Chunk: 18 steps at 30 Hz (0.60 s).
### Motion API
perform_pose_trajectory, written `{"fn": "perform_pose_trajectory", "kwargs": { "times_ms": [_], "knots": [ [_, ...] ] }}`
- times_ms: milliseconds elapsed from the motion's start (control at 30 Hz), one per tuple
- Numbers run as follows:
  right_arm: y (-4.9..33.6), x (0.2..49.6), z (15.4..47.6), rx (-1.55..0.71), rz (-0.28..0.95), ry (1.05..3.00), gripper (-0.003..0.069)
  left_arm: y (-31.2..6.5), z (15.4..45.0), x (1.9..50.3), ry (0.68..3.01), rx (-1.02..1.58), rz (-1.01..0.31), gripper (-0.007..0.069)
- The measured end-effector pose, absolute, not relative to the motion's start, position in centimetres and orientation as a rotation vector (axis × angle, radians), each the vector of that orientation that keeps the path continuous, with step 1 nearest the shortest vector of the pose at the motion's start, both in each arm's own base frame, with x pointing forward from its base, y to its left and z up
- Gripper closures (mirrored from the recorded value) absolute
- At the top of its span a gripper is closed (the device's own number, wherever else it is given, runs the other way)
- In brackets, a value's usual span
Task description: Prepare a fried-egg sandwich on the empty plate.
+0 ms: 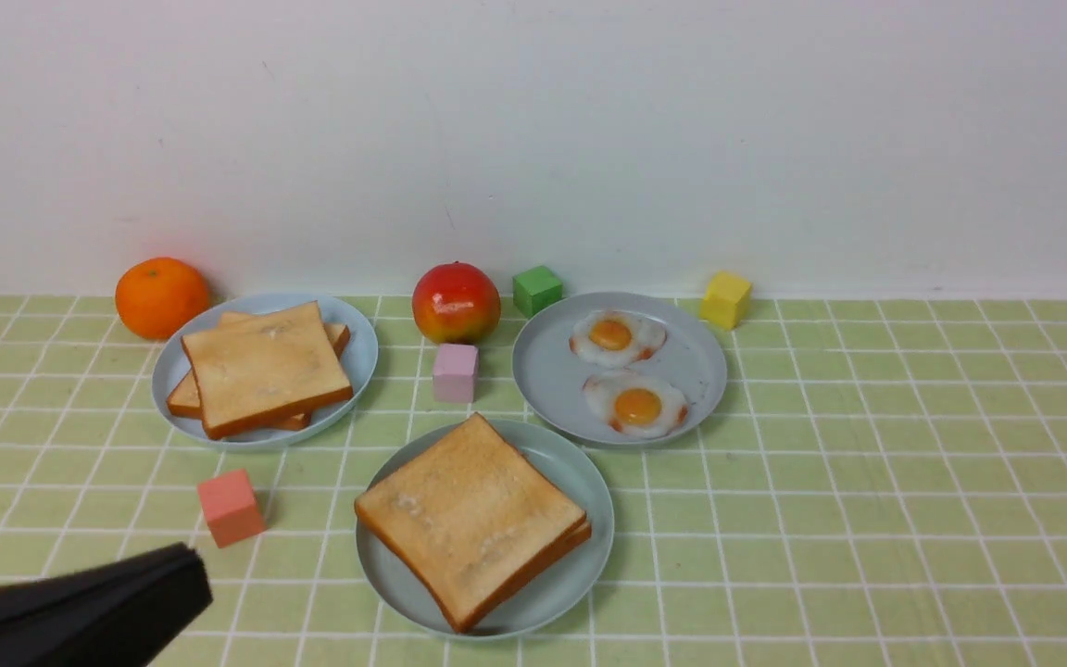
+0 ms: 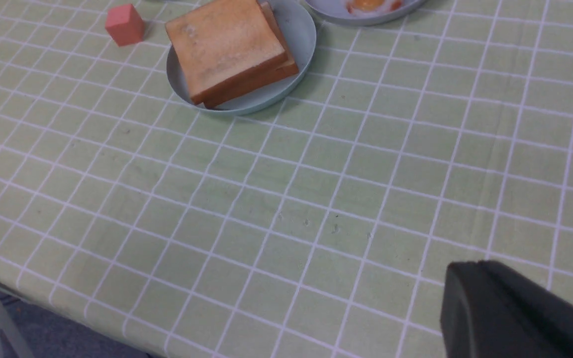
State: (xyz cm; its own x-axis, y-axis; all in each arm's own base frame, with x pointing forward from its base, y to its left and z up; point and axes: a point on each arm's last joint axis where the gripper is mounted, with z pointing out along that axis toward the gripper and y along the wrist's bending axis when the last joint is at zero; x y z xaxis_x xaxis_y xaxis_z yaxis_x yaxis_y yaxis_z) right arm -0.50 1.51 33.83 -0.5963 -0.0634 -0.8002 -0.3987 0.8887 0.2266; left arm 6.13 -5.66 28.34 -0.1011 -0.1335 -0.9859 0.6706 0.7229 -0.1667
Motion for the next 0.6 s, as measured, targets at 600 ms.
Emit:
{"fn": "perform_pose_trajectory", "kwargs": {
  "times_ms": [600],
  "knots": [
    [2.8, 4.2, 29.2, -0.145, 0.564, 1.965, 0.0648, -4.8, 22.6, 5.1, 1.609, 0.480, -0.698, 0.0638]
  ]
}}
